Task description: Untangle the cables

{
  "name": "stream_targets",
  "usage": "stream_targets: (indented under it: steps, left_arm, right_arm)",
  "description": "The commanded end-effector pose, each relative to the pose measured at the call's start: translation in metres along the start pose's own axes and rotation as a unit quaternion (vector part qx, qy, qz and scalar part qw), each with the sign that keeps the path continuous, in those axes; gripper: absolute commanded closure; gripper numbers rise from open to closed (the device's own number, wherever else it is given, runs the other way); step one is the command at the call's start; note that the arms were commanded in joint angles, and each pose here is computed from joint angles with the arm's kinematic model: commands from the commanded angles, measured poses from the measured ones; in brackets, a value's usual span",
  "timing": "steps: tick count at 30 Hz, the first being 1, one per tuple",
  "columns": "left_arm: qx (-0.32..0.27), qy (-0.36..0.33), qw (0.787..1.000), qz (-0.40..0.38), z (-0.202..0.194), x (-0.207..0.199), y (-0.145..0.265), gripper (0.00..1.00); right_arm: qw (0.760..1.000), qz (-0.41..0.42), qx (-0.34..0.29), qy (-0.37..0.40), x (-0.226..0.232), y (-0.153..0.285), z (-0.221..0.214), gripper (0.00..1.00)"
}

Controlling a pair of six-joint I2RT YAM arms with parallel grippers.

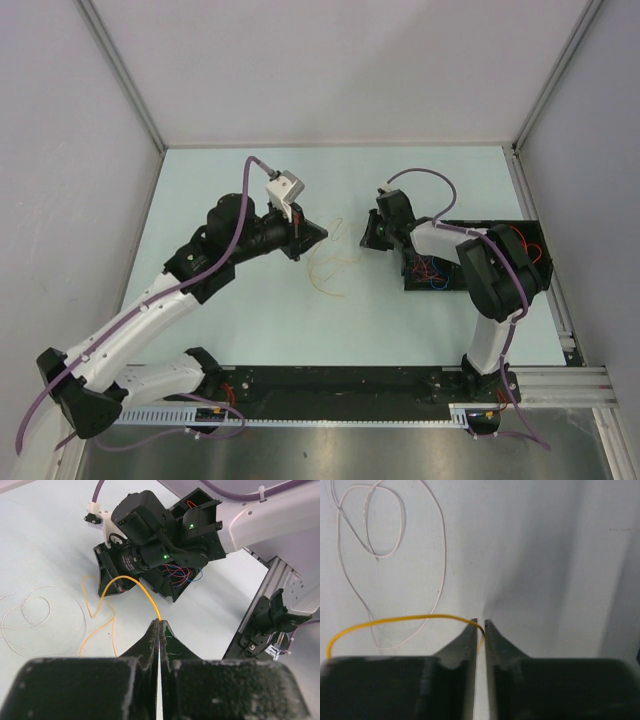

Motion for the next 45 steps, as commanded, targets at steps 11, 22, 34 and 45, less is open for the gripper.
stream_targets:
  steps: [11, 22, 34, 45]
  left_arm:
    - [-0.005, 0.016, 1.000, -0.017, 0.004, 0.000, -0.021, 1.00]
    - [0.001, -0.002, 0.993, -0.119, 0.056, -0.073, -0.084, 1.00]
    - [-0.011, 0.000, 0.962, -0.272, 0.083, -0.135, -0.170, 1.00]
    - [-0.009, 0.023, 0.943, -0.332, 0.053, -0.156, -0.253, 1.00]
  right_arm:
    - [0.994, 0.033, -0.100, 0.002, 0.025, 0.092, 0.061, 1.00]
    - [0.968, 0.061, -0.242, -0.015, 0.026, 0.267, 0.109, 1.00]
    - [0.943, -0.064, -0.322, -0.042, -0.018, 0.362, 0.096, 1.00]
    - [0.918, -0.220, -0.321, -0.072, -0.050, 0.378, 0.063, 1.00]
Point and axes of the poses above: each gripper's point midway between its finger pads, its own y axis back along the fingers, its own x axis along the line the jaws close on, z = x × y, the point moved 9 cm from there along y, back along the fingers, and after that the axes turned 13 degrees about y, right-handed, at the moved point
